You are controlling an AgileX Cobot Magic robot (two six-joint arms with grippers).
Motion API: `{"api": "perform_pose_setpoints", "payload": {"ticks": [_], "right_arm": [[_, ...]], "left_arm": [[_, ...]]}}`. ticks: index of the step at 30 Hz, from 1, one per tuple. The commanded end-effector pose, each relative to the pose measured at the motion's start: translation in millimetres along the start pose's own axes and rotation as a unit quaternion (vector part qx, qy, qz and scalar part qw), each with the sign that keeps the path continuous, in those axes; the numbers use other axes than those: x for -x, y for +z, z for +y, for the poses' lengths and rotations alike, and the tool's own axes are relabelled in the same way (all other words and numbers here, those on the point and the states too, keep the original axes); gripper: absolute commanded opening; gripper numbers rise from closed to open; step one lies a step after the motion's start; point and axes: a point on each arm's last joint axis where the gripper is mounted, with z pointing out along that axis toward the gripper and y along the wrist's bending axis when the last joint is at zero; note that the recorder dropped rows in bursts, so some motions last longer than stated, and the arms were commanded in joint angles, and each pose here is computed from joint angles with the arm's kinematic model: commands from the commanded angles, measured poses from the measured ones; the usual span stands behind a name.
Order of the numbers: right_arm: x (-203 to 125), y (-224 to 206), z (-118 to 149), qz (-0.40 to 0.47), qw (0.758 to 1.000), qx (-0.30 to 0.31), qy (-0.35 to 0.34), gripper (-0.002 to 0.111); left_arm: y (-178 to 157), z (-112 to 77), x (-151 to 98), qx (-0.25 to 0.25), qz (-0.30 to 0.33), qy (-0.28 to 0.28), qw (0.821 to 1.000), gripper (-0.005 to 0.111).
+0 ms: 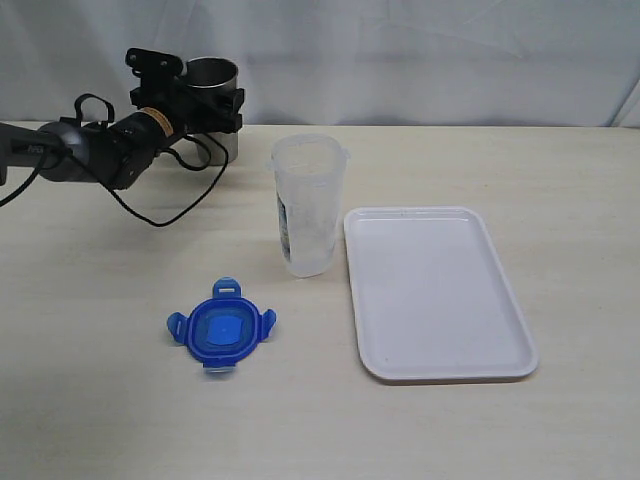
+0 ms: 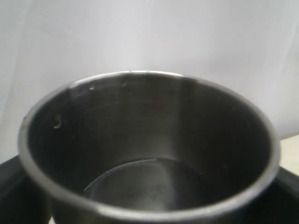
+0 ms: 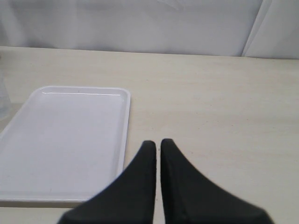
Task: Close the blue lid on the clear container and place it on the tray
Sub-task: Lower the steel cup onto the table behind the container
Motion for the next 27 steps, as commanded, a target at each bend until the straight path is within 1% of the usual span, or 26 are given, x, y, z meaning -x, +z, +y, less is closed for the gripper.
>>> {"api": "perform_pose_setpoints", "payload": {"ticks": [1,10,15,19,20,25,27], "right_arm": [[0,0,0,-0.003,1.000,-0.003,-0.004,0.004],[0,0,0,-0.003,1.000,-0.003,-0.004,0.004],[0,0,0,-0.003,1.000,-0.003,-0.004,0.004],[0,0,0,-0.003,1.000,-0.003,-0.004,0.004],[0,0,0,-0.003,1.000,-0.003,-0.004,0.004],[0,0,0,-0.003,1.000,-0.003,-0.004,0.004],[0,0,0,-0.003,1.000,-0.003,-0.004,0.004]], "left_arm": [[1,-2.3,-1,0.006,0.020,-0.005,1.000,0.078],[1,-2.2,-4,0.010,0.036,-0.004,0.999,0.078],[1,-4.9,-4,-0.006,0.038,0.023,0.999,0.079],[1,-4.0,-7,-0.002,0.053,0.027,0.998,0.078],[1,-4.2,-7,-0.003,0.057,0.030,0.998,0.080],[2,-13.6,-8,-0.010,0.061,0.031,0.998,0.099],[2,-13.6,-8,-0.010,0.061,0.031,0.998,0.101]]}}
